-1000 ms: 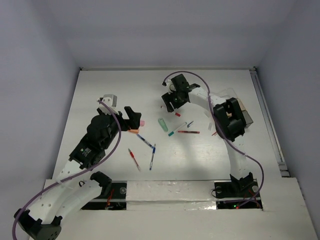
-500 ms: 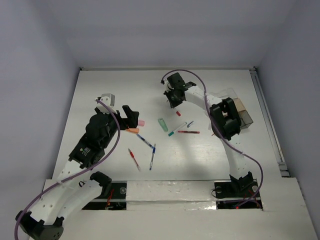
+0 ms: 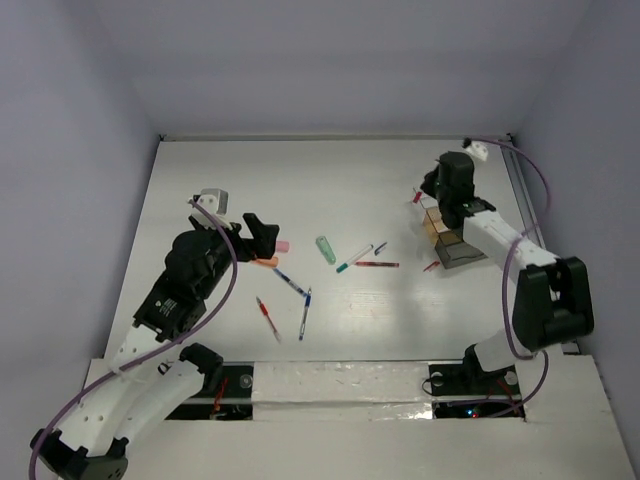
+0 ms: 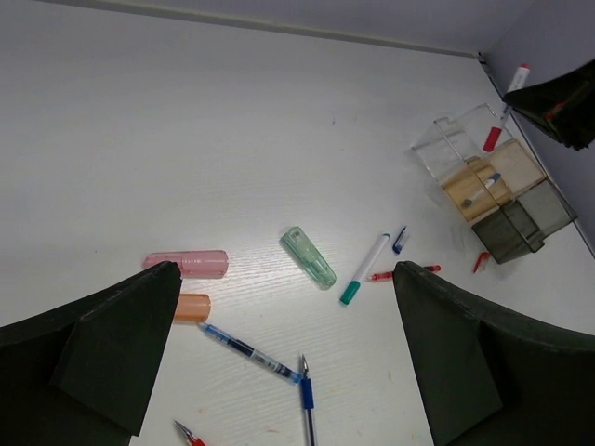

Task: Sort the stationery into containers
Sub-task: Place the pen in the storage box.

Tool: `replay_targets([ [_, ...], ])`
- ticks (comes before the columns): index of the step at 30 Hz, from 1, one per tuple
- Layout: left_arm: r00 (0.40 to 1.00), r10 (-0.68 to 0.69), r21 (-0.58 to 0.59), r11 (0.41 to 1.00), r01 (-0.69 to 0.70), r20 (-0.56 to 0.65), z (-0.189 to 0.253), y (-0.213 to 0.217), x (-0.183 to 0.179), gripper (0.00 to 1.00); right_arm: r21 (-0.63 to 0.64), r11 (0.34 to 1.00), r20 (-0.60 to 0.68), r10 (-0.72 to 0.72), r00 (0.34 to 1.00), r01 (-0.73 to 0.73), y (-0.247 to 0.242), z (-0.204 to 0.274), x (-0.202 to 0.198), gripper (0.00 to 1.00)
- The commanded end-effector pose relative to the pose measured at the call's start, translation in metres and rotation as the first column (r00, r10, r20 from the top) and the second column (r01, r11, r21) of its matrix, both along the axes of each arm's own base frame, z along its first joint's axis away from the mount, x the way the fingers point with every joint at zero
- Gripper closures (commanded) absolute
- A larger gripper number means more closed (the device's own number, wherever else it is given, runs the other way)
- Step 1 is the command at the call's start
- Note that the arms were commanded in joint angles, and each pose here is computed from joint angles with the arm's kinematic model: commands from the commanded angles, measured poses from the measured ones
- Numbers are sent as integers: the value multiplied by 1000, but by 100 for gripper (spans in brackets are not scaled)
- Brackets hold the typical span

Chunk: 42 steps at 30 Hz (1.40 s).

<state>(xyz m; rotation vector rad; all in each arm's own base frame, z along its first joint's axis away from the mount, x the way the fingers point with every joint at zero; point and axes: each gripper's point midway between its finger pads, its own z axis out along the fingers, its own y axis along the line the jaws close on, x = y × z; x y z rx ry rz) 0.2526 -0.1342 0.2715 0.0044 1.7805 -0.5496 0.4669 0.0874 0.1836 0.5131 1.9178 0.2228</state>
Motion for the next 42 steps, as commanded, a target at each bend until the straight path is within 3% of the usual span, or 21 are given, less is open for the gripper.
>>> replay_targets([
  [1, 998, -14, -18, 1000, 15, 65, 18, -3, -1, 2, 187, 951, 110, -269, 957, 246, -44, 10, -14, 100],
  [8, 997, -40, -17, 999, 42, 73, 20, -8, -5, 2, 204, 839, 58, -524, 849, 504, -108, -15, -45, 100],
  [15, 997, -36, -6, 999, 36, 70, 18, -8, -4, 2, 182, 781, 29, -611, 791, 597, -129, -28, -55, 100],
  [22, 997, -45, -2, 999, 46, 69, 18, -10, -5, 2, 148, 774, -15, -620, 784, 615, -133, -50, -59, 99],
  [24, 997, -45, -4, 999, 45, 69, 18, -10, -6, 2, 145, 777, -23, -616, 787, 613, -132, -52, -59, 90],
  [25, 996, -47, -5, 999, 47, 70, 18, -10, -6, 2, 140, 780, -28, -613, 789, 610, -132, -54, -59, 76],
  [28, 996, -50, -5, 999, 50, 70, 18, -11, -6, 1, 131, 791, -31, -599, 800, 597, -130, -51, -58, 55],
  [31, 996, -48, -5, 999, 49, 70, 18, -10, -6, 1, 111, 817, -10, -568, 823, 566, -128, -40, -58, 43],
  [35, 997, -50, -1, 999, 50, 66, 17, -11, -6, 1, 61, 894, 9, -446, 895, 444, -115, -19, -49, 37],
  [37, 997, -46, 0, 999, 46, 65, 16, -10, -5, 1, 49, 936, 17, -349, 937, 348, -102, -5, -44, 36],
  [38, 997, -43, 3, 999, 43, 63, 16, -10, -5, 1, 29, 972, 9, -235, 972, 235, -84, -2, -43, 36],
  [42, 997, -15, 16, 1000, 14, 69, 17, -5, -2, 1, -62, 997, -14, 35, 999, -36, -30, 17, -57, 35],
])
